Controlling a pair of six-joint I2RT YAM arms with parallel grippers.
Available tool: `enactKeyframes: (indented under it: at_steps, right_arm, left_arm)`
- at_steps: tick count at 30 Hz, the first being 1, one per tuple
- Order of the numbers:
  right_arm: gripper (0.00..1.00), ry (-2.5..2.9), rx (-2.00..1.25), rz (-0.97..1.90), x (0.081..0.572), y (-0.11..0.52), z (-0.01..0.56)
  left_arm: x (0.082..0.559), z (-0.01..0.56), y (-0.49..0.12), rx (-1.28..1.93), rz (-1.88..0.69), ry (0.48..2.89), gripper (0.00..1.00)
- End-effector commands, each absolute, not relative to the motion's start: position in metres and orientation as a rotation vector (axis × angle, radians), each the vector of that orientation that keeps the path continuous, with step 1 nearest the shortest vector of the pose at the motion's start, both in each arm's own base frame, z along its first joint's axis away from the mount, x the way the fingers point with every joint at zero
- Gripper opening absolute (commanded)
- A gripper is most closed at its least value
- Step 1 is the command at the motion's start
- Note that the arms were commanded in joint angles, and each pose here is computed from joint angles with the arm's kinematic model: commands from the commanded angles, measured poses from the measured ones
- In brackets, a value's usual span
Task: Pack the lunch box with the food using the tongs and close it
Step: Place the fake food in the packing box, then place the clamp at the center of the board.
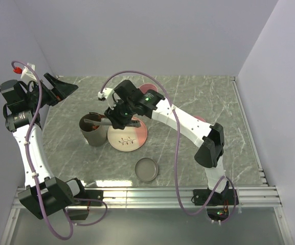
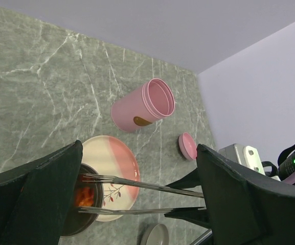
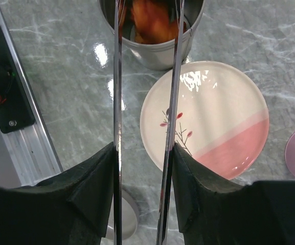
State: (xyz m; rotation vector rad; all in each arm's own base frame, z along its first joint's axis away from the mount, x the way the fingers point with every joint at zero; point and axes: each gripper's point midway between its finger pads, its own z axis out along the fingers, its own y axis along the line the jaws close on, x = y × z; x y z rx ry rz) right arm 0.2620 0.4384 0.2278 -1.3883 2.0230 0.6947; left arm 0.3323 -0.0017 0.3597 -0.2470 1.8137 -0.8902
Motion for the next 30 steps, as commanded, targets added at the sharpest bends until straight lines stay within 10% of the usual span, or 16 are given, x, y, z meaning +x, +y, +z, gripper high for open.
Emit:
enactKeyframes:
  at_steps: [1, 15, 30]
  right_arm:
    - [0.53, 1.915, -1.339, 0.725, 0.265, 0.447, 0.268]
    - [0.53, 1.835, -1.276, 0.691, 0.266, 0.369, 0.318]
    - [0.52, 1.968, -1.461, 0.571, 0.283, 0.294, 0.199]
  left_arm:
    - [0.328, 0.372, -0.004, -0.195, -0.870, 1.774, 0.99]
    - [0.327, 0.378, -0.005, -0.178, -0.866, 1.772, 0.99]
    - [0.326, 0.380, -0.006, -0.165, -0.867, 1.763, 0.99]
